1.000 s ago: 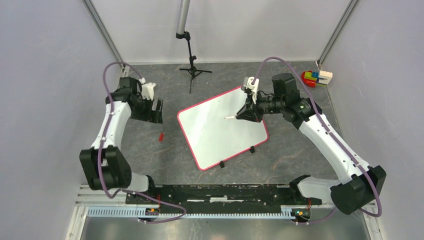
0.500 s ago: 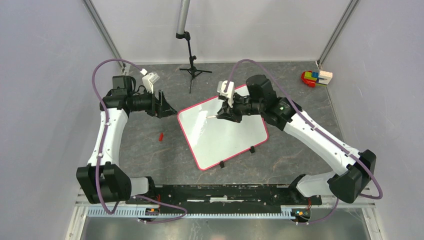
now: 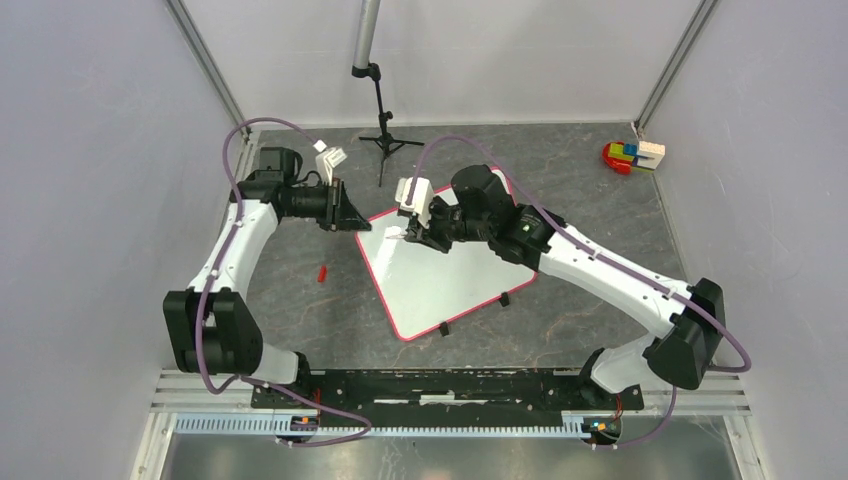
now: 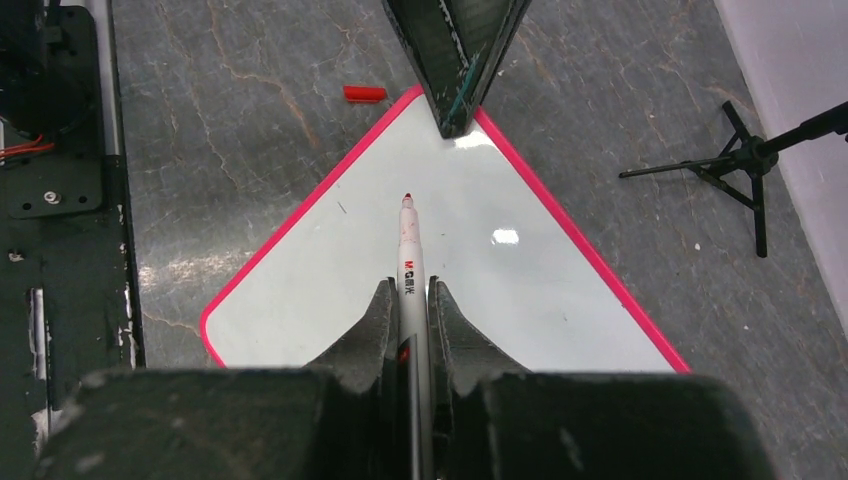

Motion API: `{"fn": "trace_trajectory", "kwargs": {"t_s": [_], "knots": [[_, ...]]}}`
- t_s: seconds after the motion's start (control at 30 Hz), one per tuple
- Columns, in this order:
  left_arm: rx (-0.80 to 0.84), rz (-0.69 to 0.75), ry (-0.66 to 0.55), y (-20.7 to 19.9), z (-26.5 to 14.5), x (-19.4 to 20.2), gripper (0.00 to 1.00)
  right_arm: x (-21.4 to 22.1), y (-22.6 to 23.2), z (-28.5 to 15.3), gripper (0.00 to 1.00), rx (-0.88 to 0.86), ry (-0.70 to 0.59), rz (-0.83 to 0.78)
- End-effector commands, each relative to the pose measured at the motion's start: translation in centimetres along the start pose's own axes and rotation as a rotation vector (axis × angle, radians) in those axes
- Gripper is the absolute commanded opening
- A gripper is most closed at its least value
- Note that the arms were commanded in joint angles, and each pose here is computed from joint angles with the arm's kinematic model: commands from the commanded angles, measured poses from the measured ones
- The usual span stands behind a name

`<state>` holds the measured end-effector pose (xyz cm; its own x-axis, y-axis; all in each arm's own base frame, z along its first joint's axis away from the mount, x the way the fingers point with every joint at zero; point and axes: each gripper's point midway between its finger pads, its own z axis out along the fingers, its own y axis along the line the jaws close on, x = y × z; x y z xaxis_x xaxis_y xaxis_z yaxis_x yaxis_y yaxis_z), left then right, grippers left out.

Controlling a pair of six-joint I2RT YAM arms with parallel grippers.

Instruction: Write a sentence on the whiteboard

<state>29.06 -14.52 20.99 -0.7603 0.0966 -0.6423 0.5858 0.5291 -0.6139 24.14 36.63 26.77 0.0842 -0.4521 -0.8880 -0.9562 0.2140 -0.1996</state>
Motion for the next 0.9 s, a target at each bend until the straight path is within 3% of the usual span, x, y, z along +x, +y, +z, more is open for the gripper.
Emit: {"fn": "trace_trajectory", "kwargs": {"t_s": [0.0,0.17,0.53,0.57,0.67,0.77,0.87], "knots": [[0.046,0.043,0.002,-0.8,1.1,-1.3,0.20,-2.9,-1.6,0.0,0.00,0.067,-0.067,-0.047],[0.060,0.086,0.020,-1.4,1.9,-1.6,0.05,-2.1,-1.5,0.8,0.00,0.068,-0.041,-0.049],[0.001,0.174,0.057,-0.7,2.0,-0.4,0.03,-2.2,-1.0,1.7,0.00,0.057,-0.045,-0.045],[-0.019,0.185,0.064,-0.4,1.9,-0.3,0.05,-2.2,-0.9,1.8,0.00,0.051,-0.047,-0.044],[-0.065,0.204,0.079,0.3,1.5,-0.1,0.27,-2.3,-0.7,1.5,0.00,0.041,-0.048,-0.040],[-0.077,0.187,0.056,-0.2,0.9,-0.7,0.42,-2.3,-0.5,1.2,0.00,0.035,-0.048,-0.045],[-0.083,0.203,0.023,-0.9,0.3,-1.2,0.47,-2.6,-0.3,0.9,0.00,0.029,-0.056,-0.057]]}}
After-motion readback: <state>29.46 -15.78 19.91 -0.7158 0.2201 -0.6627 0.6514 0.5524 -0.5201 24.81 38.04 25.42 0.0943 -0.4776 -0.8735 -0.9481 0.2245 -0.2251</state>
